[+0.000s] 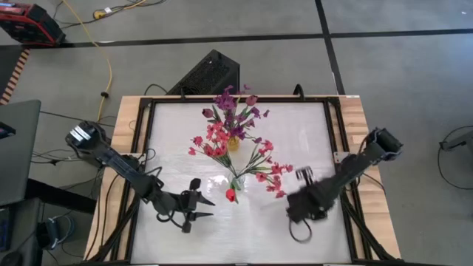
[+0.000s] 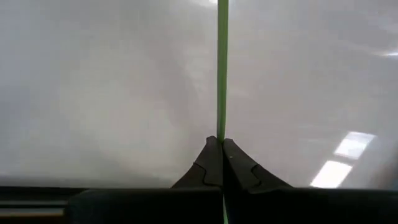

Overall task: Sort flowers into vase by color
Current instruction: Put the pink tulip into the transparent vase

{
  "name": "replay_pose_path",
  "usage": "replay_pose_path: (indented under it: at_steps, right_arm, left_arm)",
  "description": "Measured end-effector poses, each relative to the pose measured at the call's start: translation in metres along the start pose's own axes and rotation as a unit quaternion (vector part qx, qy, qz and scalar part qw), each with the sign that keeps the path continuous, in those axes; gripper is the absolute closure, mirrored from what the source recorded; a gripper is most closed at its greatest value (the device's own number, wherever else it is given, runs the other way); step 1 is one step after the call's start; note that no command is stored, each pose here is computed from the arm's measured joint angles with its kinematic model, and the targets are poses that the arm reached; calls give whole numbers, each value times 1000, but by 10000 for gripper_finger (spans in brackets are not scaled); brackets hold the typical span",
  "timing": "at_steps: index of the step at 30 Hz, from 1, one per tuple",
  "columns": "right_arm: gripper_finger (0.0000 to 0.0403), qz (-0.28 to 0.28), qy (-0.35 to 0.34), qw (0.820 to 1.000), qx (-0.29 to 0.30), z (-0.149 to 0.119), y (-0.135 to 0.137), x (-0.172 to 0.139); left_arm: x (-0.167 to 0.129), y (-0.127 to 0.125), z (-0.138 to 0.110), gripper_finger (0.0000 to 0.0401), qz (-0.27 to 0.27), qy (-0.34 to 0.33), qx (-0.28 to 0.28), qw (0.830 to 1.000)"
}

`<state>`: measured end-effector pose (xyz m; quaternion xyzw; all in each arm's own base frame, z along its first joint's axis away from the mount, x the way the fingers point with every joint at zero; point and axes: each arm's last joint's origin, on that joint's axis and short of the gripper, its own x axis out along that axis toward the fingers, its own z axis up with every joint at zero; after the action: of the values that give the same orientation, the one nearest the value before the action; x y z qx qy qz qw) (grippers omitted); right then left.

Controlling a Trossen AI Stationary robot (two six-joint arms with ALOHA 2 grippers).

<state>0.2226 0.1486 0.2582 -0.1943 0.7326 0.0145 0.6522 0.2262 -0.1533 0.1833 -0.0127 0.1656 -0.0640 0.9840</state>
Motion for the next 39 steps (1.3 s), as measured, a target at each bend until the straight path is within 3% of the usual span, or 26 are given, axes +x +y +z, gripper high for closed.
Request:
replay_pose_path:
  at_steps: [3, 6, 8, 13, 17, 22, 27, 31, 33, 36, 39]
  right_arm:
    - [387, 84, -68, 993, 50, 6, 28, -7]
    - [385, 150, -182, 968, 88, 23, 50, -18]
    - [382, 196, -272, 936, 106, 40, 56, -29]
    - [384, 274, -460, 836, 118, 76, 51, -58]
    - [386, 295, -540, 781, 107, 101, 44, -64]
    - [386, 312, -615, 716, 107, 130, 40, -61]
    - [386, 345, -615, 695, 143, 150, 37, -46]
    - [386, 367, -612, 677, 177, 156, 38, -41]
    - [386, 372, -613, 671, 190, 158, 39, -41]
    - [386, 371, -611, 666, 215, 158, 37, -41]
    - [386, 375, -605, 662, 236, 158, 36, -40]
  left_arm:
    - [-6, 1, 9, 262, -7, -18, 31, 999]
    - [-10, 0, 15, 262, -17, -37, 68, 997]
    - [-11, -2, 19, 262, -38, -55, 93, 993]
    - [-14, -8, 22, 262, -75, -78, 133, 985]
    - [-18, -17, 20, 262, -76, -80, 128, 986]
    - [-15, -36, 19, 262, -102, -146, 103, 979]
    - [-20, -60, 14, 262, -68, -212, 200, 954]
    - [-29, -93, 22, 262, -1, -214, 337, 917]
    - [-30, -107, 27, 262, 42, -188, 417, 888]
    - [-25, -121, 35, 262, 114, -110, 549, 821]
    - [-15, -128, 45, 262, 167, -39, 628, 759]
